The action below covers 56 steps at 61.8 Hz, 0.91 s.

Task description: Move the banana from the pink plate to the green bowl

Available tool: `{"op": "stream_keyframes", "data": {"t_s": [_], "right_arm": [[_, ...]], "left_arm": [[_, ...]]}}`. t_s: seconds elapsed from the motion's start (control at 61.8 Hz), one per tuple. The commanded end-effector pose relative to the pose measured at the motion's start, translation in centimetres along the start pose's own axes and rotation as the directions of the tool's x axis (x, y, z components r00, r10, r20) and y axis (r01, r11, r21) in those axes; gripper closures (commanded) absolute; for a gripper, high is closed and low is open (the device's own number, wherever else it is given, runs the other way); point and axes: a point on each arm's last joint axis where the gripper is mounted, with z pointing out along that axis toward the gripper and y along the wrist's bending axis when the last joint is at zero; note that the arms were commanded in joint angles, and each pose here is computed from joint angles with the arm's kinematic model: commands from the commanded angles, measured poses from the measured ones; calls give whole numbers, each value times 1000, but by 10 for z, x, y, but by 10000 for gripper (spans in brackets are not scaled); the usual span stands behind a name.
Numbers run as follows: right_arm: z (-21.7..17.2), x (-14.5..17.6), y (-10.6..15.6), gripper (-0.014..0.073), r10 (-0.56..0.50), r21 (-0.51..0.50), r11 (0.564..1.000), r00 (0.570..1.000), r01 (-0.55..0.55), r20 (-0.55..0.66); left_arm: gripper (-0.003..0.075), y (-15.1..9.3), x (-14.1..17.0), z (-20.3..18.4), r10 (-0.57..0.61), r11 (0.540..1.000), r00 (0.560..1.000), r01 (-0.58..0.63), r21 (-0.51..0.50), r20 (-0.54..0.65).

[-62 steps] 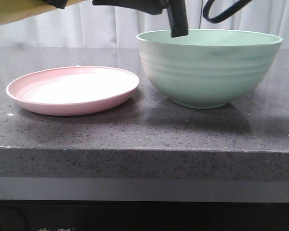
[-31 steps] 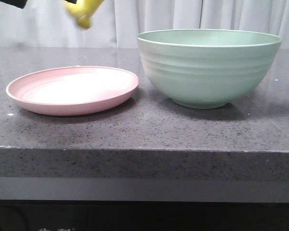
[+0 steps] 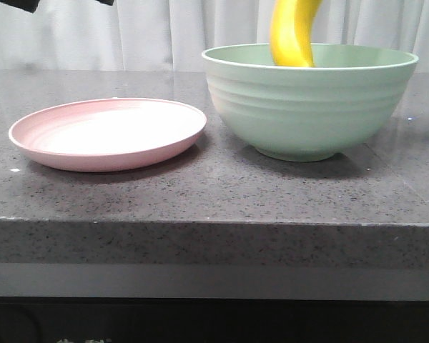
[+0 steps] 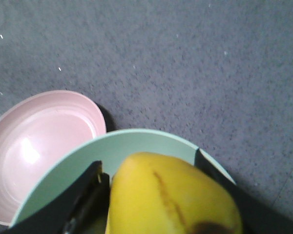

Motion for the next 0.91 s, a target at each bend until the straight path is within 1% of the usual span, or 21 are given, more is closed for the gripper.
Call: {"op": "stream_keyframes", "data": {"t_s": [0.0, 0.065, 0.113, 0.275, 0.356, 0.501, 0.566, 0.695, 0.808, 0.889], "right_arm": [[-4, -12, 5, 406, -10, 5, 1000, 999, 10, 50], [4, -8, 1, 362, -7, 3, 1000, 1000, 7, 23], [10, -5, -2, 345, 0, -1, 1000, 1000, 0, 5], [18, -1, -5, 340, 8, -9, 1000, 1000, -8, -22], [18, -1, -5, 282, 8, -9, 1000, 1000, -8, -23], [18, -1, -4, 112, 8, -16, 1000, 999, -9, -31], [18, 0, -4, 76, 8, -18, 1000, 999, -9, -33], [18, 0, -4, 65, 12, -18, 1000, 999, -13, -33], [15, 0, -3, 65, 46, -16, 999, 998, -47, -40], [7, 1, -2, 69, 80, 19, 997, 995, -79, -66]], "left_arm": [[165, -4, -14, -12, -16, 1000, 994, 14, 15, 112], [165, -4, -14, -12, -16, 1000, 994, 14, 15, 112], [165, -4, -14, -12, -16, 1000, 994, 14, 15, 112], [165, -4, -14, -12, -16, 1000, 994, 14, 15, 112], [165, -4, -14, -12, -16, 1000, 994, 14, 15, 112], [165, -4, -14, -12, -16, 1000, 994, 14, 15, 112], [165, -4, -14, -12, -16, 1000, 994, 14, 15, 112], [165, -4, -14, -12, -16, 1000, 994, 14, 15, 112], [165, -4, -14, -12, -16, 1000, 994, 14, 15, 112], [166, -4, -14, -12, -16, 1000, 994, 14, 15, 112]]}}
